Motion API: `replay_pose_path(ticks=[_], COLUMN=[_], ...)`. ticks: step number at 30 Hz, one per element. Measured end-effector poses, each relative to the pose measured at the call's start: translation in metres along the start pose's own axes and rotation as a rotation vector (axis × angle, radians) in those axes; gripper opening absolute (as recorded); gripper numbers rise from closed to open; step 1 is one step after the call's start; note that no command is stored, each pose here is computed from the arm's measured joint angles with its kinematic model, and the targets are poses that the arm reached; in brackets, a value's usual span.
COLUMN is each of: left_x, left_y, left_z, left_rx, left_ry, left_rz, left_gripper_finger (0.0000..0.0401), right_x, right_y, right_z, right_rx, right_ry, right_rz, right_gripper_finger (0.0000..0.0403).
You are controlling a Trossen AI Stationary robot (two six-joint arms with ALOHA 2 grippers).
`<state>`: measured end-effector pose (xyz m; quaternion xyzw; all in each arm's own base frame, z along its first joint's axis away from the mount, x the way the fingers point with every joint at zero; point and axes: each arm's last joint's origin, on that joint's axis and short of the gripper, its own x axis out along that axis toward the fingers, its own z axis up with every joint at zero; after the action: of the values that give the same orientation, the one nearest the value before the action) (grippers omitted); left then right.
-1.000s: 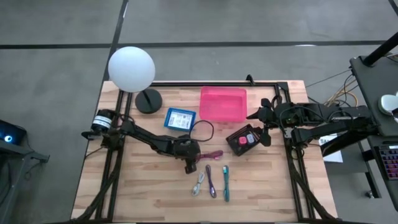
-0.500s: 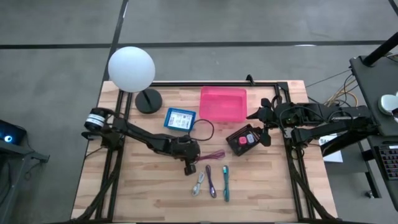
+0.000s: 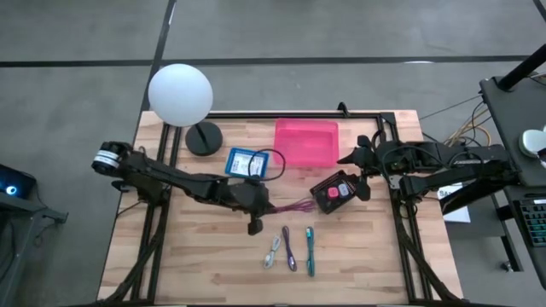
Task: Pick and place items into bin
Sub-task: Put the pink charger cable into the pink bin
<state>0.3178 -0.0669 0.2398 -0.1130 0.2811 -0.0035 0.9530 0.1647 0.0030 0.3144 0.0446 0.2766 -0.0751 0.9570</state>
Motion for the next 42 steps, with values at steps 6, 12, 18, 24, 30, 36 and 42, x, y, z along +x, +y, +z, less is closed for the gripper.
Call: replay_pose_path(ticks=[6, 12, 18, 24, 30, 36, 42], left_x=[-0.018, -0.027, -0.028, -0.03, -0.033, -0.035, -0.039], left_y=[0.0, 0.0, 0.0, 0.0, 0.001, 0.002, 0.003], left_z=[0.012, 0.017, 0.018, 0.021, 0.021, 0.023, 0.024], left_rx=[0.074, 0.113, 0.133, 0.169, 0.167, 0.164, 0.165], left_ry=[-0.066, -0.094, -0.106, -0.127, -0.138, -0.151, -0.156], left_rz=[-0.01, -0.011, -0.013, 0.017, 0.039, 0.053, 0.057], left_gripper_finger=[0.0008, 0.0008, 0.0008, 0.0008, 0.0008, 0.0008, 0.0008], right_x=[0.012, 0.038, 0.074, 0.104, 0.115, 0.108, 0.099], right_y=[0.002, 0.006, 0.015, 0.022, 0.031, 0.035, 0.033], right_z=[0.001, -0.003, -0.002, -0.001, 0.012, 0.026, 0.021], right_rx=[0.145, 0.238, 0.342, 0.339, 0.327, 0.196, 0.123], right_ry=[0.019, 0.113, 0.146, 0.143, 0.031, -0.122, -0.063], right_rz=[-0.004, -0.032, 0.002, 0.088, 0.21, 0.256, 0.239], right_gripper_finger=[0.0215, 0.0215, 0.0215, 0.0215, 0.0214, 0.0214, 0.0214])
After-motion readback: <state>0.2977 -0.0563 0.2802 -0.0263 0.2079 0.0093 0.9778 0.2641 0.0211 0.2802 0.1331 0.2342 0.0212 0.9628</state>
